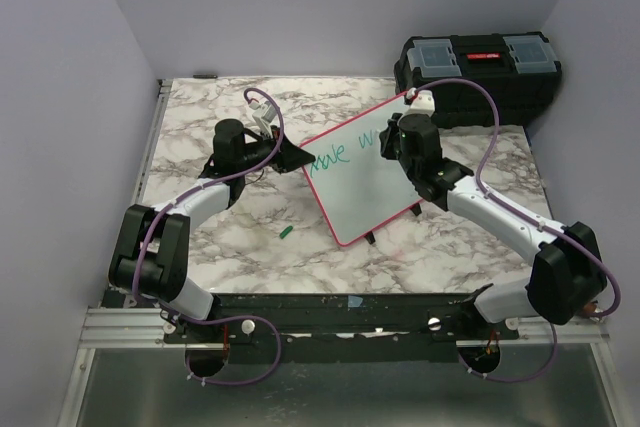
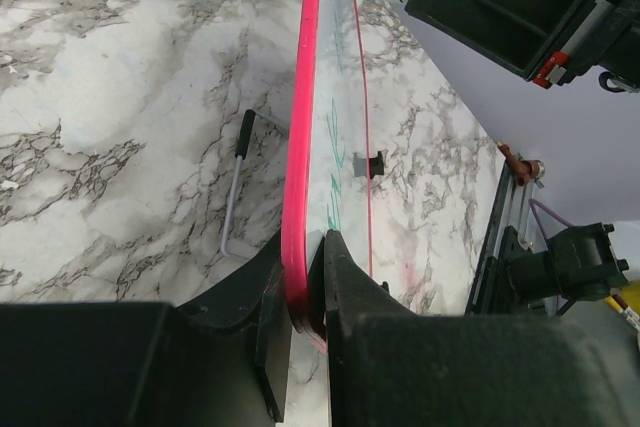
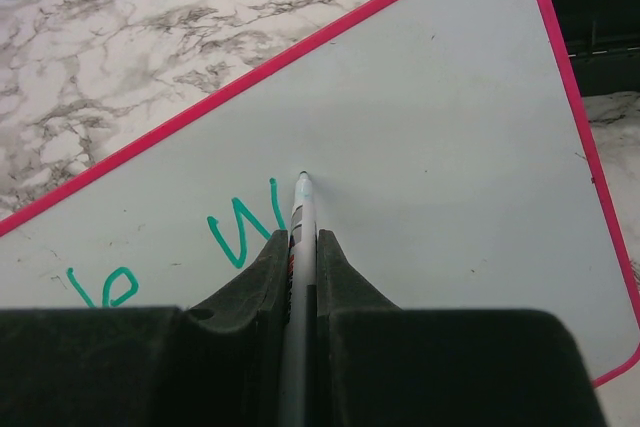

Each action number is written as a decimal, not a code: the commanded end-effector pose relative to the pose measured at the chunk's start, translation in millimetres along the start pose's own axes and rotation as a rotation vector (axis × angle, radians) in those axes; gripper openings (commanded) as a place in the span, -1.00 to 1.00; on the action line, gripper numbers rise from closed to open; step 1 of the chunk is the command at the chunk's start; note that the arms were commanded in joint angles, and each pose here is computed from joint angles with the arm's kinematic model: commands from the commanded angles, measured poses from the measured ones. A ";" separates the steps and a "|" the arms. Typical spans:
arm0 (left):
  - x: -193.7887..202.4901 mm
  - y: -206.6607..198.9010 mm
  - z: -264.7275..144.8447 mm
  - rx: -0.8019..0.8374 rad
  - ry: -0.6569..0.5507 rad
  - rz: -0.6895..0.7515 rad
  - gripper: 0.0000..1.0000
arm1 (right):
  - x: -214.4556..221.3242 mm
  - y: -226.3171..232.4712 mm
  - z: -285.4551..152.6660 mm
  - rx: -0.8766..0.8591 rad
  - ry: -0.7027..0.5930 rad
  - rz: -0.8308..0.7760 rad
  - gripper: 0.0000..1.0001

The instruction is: Write a sentence on the whiteboard

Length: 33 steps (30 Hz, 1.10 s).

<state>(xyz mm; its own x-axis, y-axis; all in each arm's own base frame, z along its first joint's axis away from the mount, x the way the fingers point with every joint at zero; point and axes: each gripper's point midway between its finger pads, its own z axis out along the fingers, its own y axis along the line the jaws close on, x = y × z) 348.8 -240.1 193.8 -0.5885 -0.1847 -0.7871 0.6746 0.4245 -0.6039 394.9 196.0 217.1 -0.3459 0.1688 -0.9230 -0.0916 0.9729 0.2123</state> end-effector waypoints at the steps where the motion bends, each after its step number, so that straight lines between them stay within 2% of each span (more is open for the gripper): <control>1: -3.8 -1.9 1.1 0.021 0.000 0.154 -1.00 | -5.1 4.7 6.5 -0.009 -0.014 0.014 -0.99; 9: -4.3 -2.4 0.6 0.021 0.000 0.156 -1.00 | -1.8 4.9 6.5 -0.017 -0.005 0.010 -0.99; 22: -4.2 -3.4 0.0 0.020 -0.002 0.156 -1.00 | 35.1 -7.0 -15.7 -0.039 0.080 0.019 -0.99; 33: -4.3 -5.1 -1.6 0.020 -0.004 0.159 -1.00 | 6.0 -2.2 -29.1 -0.057 0.033 0.032 -0.99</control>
<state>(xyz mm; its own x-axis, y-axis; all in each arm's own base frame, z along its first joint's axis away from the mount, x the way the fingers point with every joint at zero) 347.8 -240.2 196.2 -0.5808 -0.1826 -0.7933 0.6818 0.4233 -0.5966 369.4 190.3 201.5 -0.3945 0.1727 -0.9025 -0.1163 0.9649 0.2355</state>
